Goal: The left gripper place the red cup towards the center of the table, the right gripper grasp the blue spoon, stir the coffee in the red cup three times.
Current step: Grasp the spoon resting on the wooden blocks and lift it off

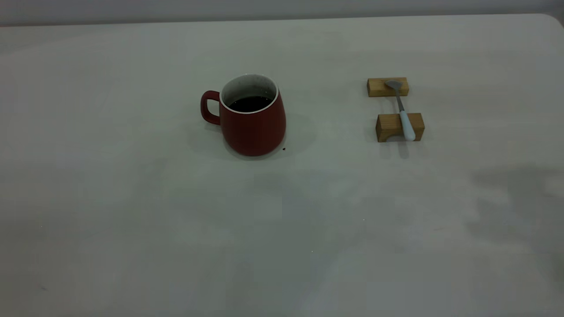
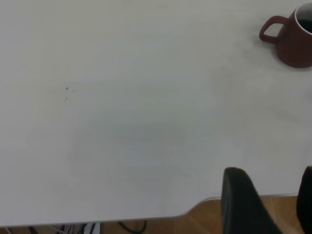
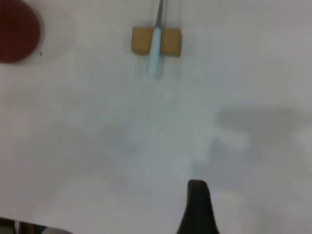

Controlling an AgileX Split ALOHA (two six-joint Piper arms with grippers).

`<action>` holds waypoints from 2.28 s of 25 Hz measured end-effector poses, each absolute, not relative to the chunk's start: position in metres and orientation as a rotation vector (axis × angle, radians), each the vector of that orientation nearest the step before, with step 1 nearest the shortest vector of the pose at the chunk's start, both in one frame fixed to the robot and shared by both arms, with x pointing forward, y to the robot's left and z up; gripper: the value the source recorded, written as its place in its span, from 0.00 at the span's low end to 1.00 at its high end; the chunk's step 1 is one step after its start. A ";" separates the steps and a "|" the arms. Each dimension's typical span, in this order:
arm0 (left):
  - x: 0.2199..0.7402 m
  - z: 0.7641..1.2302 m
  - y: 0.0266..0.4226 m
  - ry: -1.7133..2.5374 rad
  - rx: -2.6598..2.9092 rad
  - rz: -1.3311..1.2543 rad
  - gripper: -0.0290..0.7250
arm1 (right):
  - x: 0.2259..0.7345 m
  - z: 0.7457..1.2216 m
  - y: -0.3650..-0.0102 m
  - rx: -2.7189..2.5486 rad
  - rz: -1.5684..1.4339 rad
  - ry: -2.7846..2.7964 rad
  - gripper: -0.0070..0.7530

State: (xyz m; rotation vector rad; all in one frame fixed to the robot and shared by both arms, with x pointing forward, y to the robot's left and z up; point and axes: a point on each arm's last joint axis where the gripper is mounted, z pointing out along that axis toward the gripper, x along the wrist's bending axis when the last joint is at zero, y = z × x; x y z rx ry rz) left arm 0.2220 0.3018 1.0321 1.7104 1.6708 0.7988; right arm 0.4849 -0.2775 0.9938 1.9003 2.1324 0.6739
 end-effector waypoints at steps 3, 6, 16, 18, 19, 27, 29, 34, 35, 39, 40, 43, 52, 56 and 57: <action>0.222 1.032 0.302 1.671 1.710 0.799 0.50 | 0.510 0.965 -0.267 1.896 0.619 2.231 0.86; 0.222 1.032 0.302 1.671 1.710 0.799 0.50 | 0.529 0.942 -0.250 1.875 0.574 2.314 0.86; 0.222 1.032 0.302 1.671 1.710 0.799 0.50 | 0.586 0.874 -0.208 1.815 0.450 2.498 0.86; 0.222 1.032 0.302 1.671 1.710 0.799 0.50 | 0.595 0.863 -0.206 1.822 0.430 2.515 0.86; 0.222 1.032 0.302 1.671 1.710 0.799 0.50 | 0.599 0.858 -0.205 1.824 0.418 2.527 0.86; 0.222 1.032 0.302 1.671 1.710 0.799 0.50 | 0.621 0.830 -0.200 1.818 0.378 2.556 0.85; 0.222 1.032 0.302 1.671 1.710 0.799 0.50 | 0.624 0.824 -0.200 1.823 0.371 2.558 0.84; 0.222 1.032 0.302 1.671 1.710 0.799 0.50 | 0.630 0.814 -0.198 1.831 0.359 2.564 0.84; 0.222 1.032 0.302 1.671 1.710 0.799 0.50 | 0.631 0.812 -0.198 1.832 0.358 2.564 0.84; 0.222 1.032 0.302 1.671 1.710 0.799 0.50 | 0.632 0.812 -0.199 1.826 0.369 2.550 0.83; 0.222 1.032 0.302 1.671 1.710 0.799 0.50 | 0.632 0.812 -0.199 1.825 0.372 2.546 0.83; 0.222 1.032 0.302 1.671 1.710 0.799 0.50 | 0.634 0.812 -0.199 1.819 0.382 2.534 0.83; 0.222 1.032 0.302 1.670 1.711 0.799 0.50 | 0.632 0.793 -0.199 1.865 0.363 2.527 0.81; 0.222 1.032 0.302 1.670 1.711 0.799 0.50 | 0.632 0.790 -0.199 1.878 0.365 2.520 0.80; 0.222 1.032 0.302 1.670 1.711 0.799 0.50 | 0.632 0.790 -0.199 1.880 0.369 2.517 0.79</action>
